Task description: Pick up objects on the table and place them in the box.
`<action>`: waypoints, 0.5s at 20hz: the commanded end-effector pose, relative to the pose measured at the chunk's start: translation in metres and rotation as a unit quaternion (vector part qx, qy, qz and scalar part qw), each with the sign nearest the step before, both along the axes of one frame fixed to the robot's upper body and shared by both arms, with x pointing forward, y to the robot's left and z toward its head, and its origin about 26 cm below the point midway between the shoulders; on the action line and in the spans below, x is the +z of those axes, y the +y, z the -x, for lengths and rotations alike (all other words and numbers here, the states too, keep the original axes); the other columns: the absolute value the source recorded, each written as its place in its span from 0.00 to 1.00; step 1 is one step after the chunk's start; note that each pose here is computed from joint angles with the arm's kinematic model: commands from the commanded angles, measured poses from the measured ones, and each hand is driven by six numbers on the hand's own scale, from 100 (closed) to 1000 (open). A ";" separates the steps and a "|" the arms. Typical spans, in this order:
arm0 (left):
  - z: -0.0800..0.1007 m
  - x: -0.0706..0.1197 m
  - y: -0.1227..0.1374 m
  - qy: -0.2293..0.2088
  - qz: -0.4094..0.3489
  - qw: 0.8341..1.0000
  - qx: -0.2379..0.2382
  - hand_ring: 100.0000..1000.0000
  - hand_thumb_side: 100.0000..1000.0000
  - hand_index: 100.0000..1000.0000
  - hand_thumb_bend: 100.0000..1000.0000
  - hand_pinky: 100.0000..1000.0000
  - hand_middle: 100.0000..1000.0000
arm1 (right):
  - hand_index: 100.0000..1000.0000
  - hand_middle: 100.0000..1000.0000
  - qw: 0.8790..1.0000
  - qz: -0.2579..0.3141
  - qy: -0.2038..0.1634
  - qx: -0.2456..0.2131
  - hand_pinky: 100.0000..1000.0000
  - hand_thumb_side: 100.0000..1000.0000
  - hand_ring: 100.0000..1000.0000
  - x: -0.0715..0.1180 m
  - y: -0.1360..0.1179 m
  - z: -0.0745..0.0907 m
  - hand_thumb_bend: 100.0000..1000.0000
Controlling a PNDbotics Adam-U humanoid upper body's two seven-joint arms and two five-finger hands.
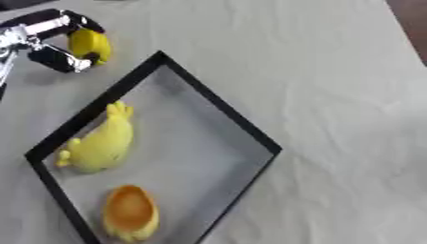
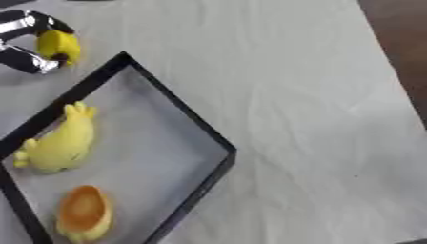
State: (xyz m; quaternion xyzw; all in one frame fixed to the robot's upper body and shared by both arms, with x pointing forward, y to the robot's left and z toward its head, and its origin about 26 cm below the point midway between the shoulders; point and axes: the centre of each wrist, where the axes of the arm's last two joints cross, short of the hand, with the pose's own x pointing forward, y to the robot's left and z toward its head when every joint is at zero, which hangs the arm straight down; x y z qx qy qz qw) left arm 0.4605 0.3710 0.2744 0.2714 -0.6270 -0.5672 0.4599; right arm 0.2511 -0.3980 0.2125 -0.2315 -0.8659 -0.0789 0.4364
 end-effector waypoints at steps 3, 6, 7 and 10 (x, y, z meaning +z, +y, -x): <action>0.010 0.026 0.003 -0.040 -0.008 0.999 -0.009 0.55 0.00 0.80 0.05 0.66 0.61 | 0.75 0.62 1.000 0.016 0.001 -0.003 0.95 0.60 1.00 0.005 0.000 0.003 0.00; 0.015 0.039 -0.006 -0.063 -0.013 0.998 -0.026 0.53 0.00 0.79 0.07 0.65 0.59 | 0.75 0.62 1.000 0.018 0.006 -0.005 0.95 0.59 1.00 0.003 -0.002 0.005 0.00; 0.017 0.044 -0.009 -0.071 -0.017 0.997 -0.033 0.51 0.00 0.77 0.11 0.64 0.58 | 0.75 0.62 1.000 0.019 0.007 -0.006 0.95 0.59 1.00 0.003 -0.002 0.005 0.00; 0.023 0.054 -0.017 -0.088 -0.034 0.994 -0.048 0.49 0.00 0.77 0.15 0.63 0.53 | 0.75 0.62 1.000 0.022 0.008 -0.005 0.95 0.58 1.00 0.003 -0.004 0.006 0.00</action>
